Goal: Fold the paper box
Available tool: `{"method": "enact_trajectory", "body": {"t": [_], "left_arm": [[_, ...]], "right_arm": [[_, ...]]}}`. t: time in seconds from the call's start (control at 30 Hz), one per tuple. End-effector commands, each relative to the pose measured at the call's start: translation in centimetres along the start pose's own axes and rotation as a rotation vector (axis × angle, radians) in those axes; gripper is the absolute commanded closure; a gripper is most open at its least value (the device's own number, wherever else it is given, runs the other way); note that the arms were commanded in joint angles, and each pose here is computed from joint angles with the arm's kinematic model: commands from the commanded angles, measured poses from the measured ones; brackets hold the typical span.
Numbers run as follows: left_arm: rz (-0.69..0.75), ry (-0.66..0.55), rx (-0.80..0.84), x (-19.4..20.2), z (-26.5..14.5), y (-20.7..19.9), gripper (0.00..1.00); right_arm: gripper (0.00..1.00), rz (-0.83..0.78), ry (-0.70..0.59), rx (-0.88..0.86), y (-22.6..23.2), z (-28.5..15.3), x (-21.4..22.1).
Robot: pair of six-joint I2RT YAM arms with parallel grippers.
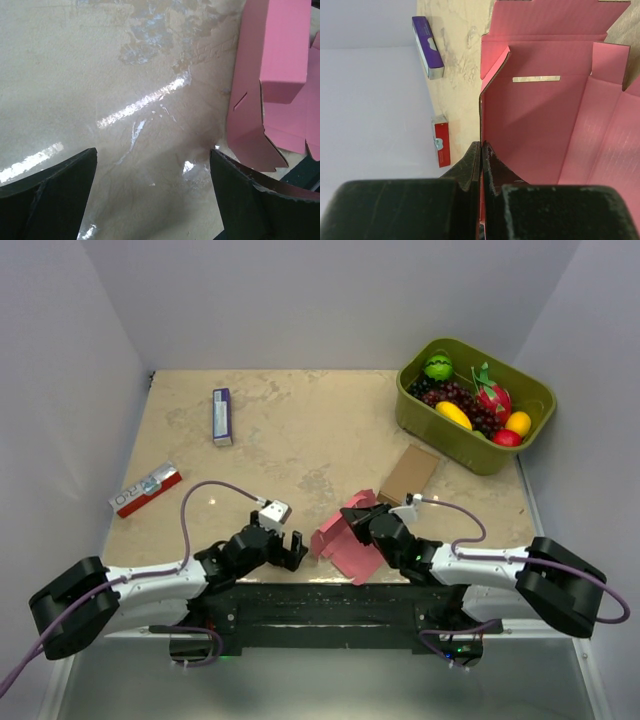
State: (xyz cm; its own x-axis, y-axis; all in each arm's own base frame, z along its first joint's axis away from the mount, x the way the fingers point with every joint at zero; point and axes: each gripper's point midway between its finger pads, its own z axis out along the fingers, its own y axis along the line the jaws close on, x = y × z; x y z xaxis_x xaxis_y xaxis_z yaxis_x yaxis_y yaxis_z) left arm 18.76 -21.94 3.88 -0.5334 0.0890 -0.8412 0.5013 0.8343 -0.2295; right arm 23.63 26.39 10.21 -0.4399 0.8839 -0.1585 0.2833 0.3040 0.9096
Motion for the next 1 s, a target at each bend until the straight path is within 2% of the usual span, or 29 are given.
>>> {"method": "enact_trajectory", "body": {"t": [0.0, 0.27, 0.57, 0.77, 0.97], "left_arm": [[0.034, -0.038, 0.131, -0.4, 0.2, -2.0, 0.04], [0.109, -0.084, 0.302, -1.3, 0.4, -5.1, 0.09], [0.129, -0.107, 0.351, -1.9, 1.4, -6.7, 0.14], [0.176, -0.16, 0.393, -3.1, 1.4, -8.4, 0.24], [0.242, -0.163, 0.41, -3.5, 2.2, -9.5, 0.34]], "right_arm": [[1.0, 0.032, -0.024, -0.043, 1.3, 0.3, -0.1], [1.0, 0.043, -0.02, -0.031, 0.0, 0.6, 0.0], [1.0, 0.041, -0.023, -0.02, -0.4, 0.7, 0.0], [1.0, 0.039, -0.02, -0.012, -0.8, 0.8, 0.1], [1.0, 0.037, -0.011, -0.002, -1.2, 1.0, 0.4]]}}
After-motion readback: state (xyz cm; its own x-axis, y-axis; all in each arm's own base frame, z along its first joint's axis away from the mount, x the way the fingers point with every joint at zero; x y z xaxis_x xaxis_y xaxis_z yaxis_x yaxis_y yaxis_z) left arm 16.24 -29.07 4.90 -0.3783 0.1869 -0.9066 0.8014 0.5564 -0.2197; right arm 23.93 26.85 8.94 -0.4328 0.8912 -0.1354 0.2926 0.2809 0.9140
